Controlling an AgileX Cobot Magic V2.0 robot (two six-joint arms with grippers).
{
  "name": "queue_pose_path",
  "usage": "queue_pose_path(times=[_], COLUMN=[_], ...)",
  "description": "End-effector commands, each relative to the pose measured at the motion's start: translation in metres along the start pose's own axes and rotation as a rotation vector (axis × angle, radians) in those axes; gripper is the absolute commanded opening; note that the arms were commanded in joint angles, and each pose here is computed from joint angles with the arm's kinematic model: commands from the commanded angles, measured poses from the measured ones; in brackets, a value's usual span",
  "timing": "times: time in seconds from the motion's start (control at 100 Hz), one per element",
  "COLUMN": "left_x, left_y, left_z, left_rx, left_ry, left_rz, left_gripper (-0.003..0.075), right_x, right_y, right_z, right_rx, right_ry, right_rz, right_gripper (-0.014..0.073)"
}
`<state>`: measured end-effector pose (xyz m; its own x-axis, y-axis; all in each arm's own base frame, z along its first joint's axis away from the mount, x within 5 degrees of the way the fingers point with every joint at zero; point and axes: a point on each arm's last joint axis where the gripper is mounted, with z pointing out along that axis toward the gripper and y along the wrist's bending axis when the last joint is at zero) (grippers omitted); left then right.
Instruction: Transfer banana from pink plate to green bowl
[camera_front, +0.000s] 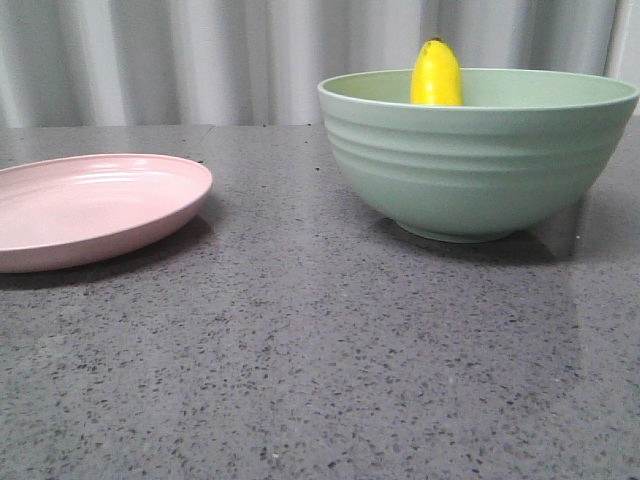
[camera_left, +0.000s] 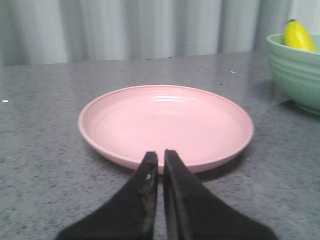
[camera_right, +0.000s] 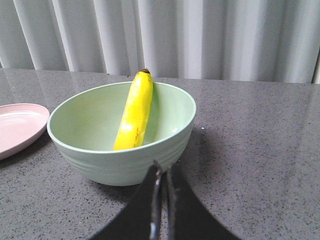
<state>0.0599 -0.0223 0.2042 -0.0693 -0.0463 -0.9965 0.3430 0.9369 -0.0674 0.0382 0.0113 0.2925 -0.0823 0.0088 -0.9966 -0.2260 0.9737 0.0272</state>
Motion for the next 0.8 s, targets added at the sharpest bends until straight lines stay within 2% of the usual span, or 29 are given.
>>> queue_pose_path(times=[0.0,0.12,0.32,0.44,0.79], left_x=[-0.013,-0.003,0.012,0.025,0.024], left_y=[0.006,0.012,0.017,0.017,0.016], left_z=[-0.004,-0.008,-0.011,-0.012,-0.012], left_rx=[-0.093,-0.202,-0.301,-0.313,-0.311], left_ry=[-0.134,-0.153,-0.006,0.127,0.121], left_rz=[0.017,0.029,-0.008,-0.031,-0.03], left_gripper=[-0.0019,-0.0019,-0.0019,-0.0019,-0.0019], right_x=[-0.014,-0.014,-0.014,-0.014,-0.014], right_y=[-0.001,-0.001,-0.001,-0.001,-0.001], right_z=[-0.002,-0.002,-0.002,-0.002,-0.002], right_rx=[0.014,0.014,0.014,0.013,0.013], right_ry=[-0.092,-0.092,-0.092,-0.09,-0.09], right_rz=[-0.019,-0.019,-0.019,-0.019,-0.019], right_gripper=[-0.0073,-0.0073,-0.0073,-0.0073,-0.0073])
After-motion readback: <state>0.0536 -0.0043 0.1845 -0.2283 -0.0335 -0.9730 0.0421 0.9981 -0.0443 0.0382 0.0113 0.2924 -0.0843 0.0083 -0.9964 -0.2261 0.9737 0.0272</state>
